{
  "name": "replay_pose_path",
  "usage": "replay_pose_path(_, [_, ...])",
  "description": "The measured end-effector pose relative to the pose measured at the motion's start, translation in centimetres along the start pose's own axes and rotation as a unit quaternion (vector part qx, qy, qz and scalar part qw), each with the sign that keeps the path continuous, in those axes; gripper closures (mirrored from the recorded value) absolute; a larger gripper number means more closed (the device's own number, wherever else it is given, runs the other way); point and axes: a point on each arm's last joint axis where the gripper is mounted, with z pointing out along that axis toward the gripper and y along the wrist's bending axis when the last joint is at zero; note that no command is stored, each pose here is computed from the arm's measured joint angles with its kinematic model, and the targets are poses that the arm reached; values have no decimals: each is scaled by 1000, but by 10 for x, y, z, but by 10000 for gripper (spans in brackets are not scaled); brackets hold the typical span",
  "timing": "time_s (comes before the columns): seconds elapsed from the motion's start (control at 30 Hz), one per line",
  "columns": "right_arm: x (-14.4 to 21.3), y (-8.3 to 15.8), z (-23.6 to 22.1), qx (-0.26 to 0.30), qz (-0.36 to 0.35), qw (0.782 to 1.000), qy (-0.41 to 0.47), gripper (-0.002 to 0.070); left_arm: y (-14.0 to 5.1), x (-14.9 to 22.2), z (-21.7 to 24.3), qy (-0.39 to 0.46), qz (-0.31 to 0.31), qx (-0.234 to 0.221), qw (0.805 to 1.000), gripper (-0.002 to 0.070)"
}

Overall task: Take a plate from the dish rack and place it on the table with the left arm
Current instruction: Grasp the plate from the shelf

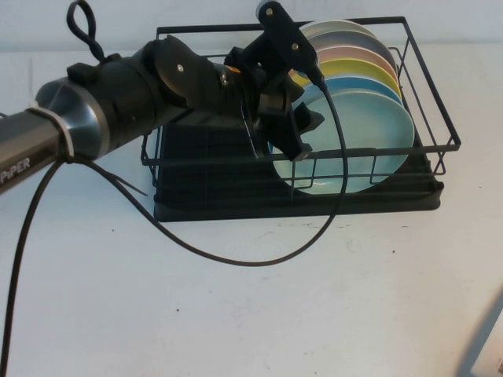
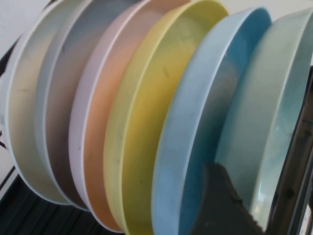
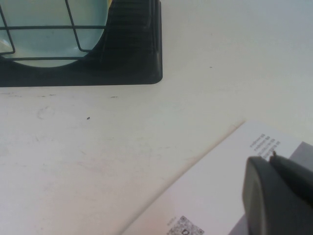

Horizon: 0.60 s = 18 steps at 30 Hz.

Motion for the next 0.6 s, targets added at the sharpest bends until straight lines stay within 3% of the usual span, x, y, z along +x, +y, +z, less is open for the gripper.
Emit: replay_pose_path(0.6, [0, 0, 0, 0, 0, 1000, 0, 694, 0, 16, 27, 6, -22, -21, 1000, 331])
